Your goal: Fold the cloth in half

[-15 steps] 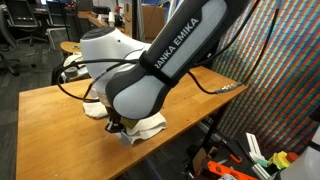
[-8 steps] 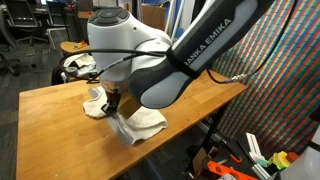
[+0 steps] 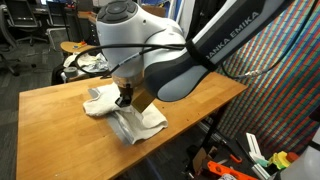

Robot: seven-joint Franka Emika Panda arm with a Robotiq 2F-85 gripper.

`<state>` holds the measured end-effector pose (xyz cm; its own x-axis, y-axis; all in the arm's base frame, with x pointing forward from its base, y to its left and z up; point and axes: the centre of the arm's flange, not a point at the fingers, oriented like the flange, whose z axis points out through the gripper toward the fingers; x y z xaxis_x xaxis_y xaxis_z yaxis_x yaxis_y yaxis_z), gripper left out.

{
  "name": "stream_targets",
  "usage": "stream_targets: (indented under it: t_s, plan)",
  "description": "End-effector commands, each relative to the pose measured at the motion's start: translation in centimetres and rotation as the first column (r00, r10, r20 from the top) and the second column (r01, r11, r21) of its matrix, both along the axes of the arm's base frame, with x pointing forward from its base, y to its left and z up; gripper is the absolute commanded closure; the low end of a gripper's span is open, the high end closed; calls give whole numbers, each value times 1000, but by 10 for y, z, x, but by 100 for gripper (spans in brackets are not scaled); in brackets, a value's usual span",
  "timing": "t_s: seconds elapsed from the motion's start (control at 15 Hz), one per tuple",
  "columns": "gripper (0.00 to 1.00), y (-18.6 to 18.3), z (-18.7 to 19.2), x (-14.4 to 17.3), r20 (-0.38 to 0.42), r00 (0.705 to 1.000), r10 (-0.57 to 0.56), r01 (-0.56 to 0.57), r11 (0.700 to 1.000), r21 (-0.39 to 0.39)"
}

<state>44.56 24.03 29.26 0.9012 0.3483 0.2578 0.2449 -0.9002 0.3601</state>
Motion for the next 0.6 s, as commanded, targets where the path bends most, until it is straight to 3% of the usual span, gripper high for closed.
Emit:
stream_targets:
  t_s: [0.0, 0.13, 0.4, 0.53]
  plan:
    - [99, -6, -8, -11, -74, 997, 34, -40, 995, -91]
    - [99, -2, -33, -17, -171, 983, 67, -90, 988, -128]
    - [99, 14, -70, -23, -332, 926, 182, -215, 974, -65]
    - [99, 18, -78, -21, -368, 905, 215, -254, 965, -60]
